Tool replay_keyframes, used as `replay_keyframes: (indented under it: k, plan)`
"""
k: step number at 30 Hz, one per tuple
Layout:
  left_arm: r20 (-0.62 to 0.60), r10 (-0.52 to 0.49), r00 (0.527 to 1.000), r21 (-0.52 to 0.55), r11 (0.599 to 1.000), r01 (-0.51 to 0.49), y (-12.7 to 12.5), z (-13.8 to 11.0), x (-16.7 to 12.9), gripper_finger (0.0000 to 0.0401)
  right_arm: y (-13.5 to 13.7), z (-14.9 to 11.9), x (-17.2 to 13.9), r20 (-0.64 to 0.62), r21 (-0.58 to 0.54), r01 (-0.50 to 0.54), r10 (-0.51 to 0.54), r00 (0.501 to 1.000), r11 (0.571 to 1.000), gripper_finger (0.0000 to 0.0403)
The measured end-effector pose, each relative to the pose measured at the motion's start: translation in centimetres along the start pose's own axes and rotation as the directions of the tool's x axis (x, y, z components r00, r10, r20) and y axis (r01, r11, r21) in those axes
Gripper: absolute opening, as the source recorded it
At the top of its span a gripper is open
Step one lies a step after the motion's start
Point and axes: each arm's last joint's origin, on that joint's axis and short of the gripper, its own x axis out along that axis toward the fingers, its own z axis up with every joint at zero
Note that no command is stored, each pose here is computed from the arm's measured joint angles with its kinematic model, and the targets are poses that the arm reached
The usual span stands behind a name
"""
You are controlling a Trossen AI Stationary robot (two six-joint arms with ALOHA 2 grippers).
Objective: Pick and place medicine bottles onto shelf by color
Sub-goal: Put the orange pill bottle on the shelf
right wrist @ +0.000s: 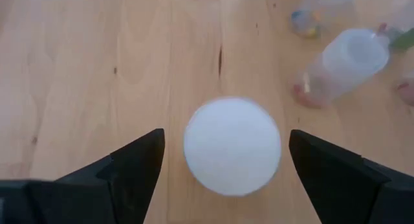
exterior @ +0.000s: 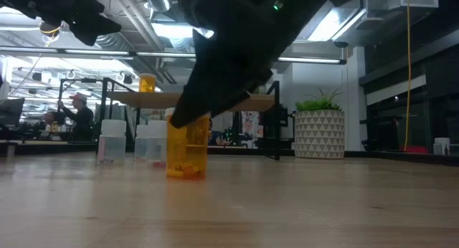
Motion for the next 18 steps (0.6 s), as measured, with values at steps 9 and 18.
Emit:
replay_keyframes:
  k: [9,18]
  plan:
    - [-0.026,0.003,1.0,0.009,1.0,-0.003,0.03,-0.27,0.0,0.0243,-0.21,0.0,0.25,0.004,0.006,0.009,-0.009,1.0,1.0,0.0332]
    - [-0.03,0.004,1.0,0.01,1.0,-0.004,0.03,-0.31,0.0,0.0243,-0.59,0.18,0.4,0.004,0.016,-0.008,0.008,1.0,1.0,0.0324]
